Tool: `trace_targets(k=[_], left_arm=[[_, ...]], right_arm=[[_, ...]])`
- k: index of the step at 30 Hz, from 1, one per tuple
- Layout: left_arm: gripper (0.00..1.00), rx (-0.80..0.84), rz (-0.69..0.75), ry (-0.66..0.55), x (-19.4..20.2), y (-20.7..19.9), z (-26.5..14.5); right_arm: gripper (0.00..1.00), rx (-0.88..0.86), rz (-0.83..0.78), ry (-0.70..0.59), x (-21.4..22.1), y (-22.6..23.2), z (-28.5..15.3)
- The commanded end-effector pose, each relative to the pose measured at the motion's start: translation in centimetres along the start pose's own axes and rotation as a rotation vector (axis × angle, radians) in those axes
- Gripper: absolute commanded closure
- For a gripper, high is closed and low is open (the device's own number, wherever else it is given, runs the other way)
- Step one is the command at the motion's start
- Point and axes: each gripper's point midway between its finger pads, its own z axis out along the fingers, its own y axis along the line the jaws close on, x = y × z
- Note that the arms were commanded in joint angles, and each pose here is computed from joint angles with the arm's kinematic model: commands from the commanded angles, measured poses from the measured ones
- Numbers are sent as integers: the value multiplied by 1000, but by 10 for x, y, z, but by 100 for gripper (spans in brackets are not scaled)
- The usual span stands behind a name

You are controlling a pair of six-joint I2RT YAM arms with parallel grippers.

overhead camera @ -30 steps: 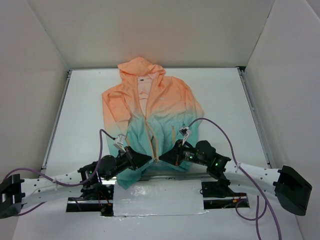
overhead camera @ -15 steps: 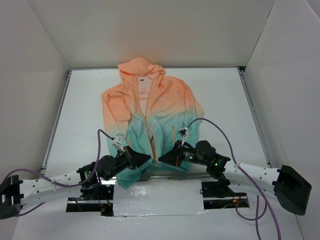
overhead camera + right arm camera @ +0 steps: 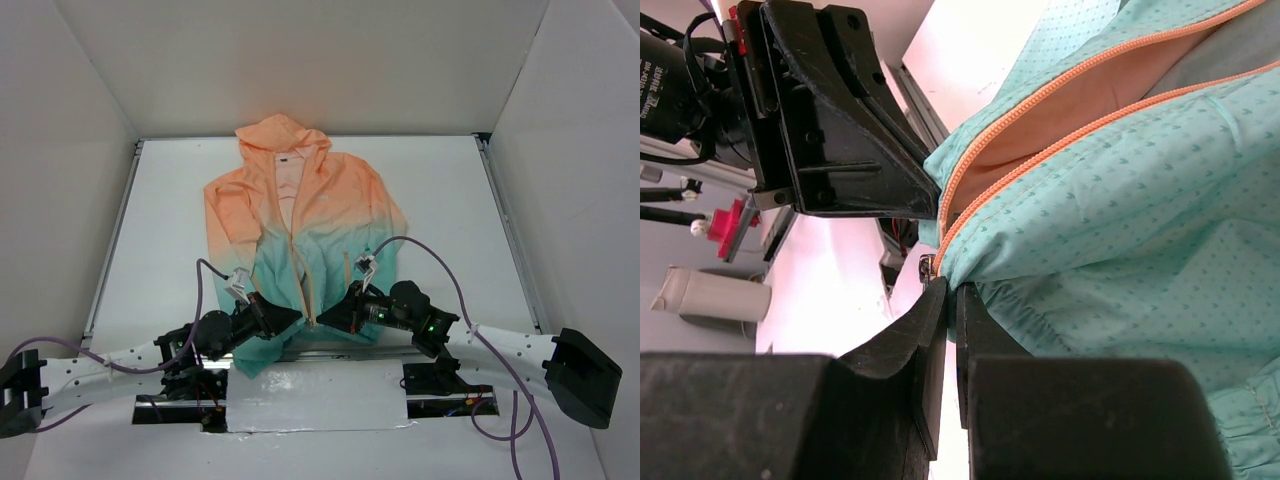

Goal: Zip up the jacket

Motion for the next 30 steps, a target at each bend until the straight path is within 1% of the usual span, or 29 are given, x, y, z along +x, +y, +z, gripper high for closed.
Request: trace_targets(k=[1,17,30], left_arm=[[100,83,-45,-30,-13,-30,2],[100,81,-45,-38,-15,-31,1],[100,70,-50,-34,-13,-26,2]], right_arm=[[100,-43,-41,-64,-19,13,2],[100,-47,-43,-47,-19,14,8],[100,-62,-55,-76,-24,19,3]])
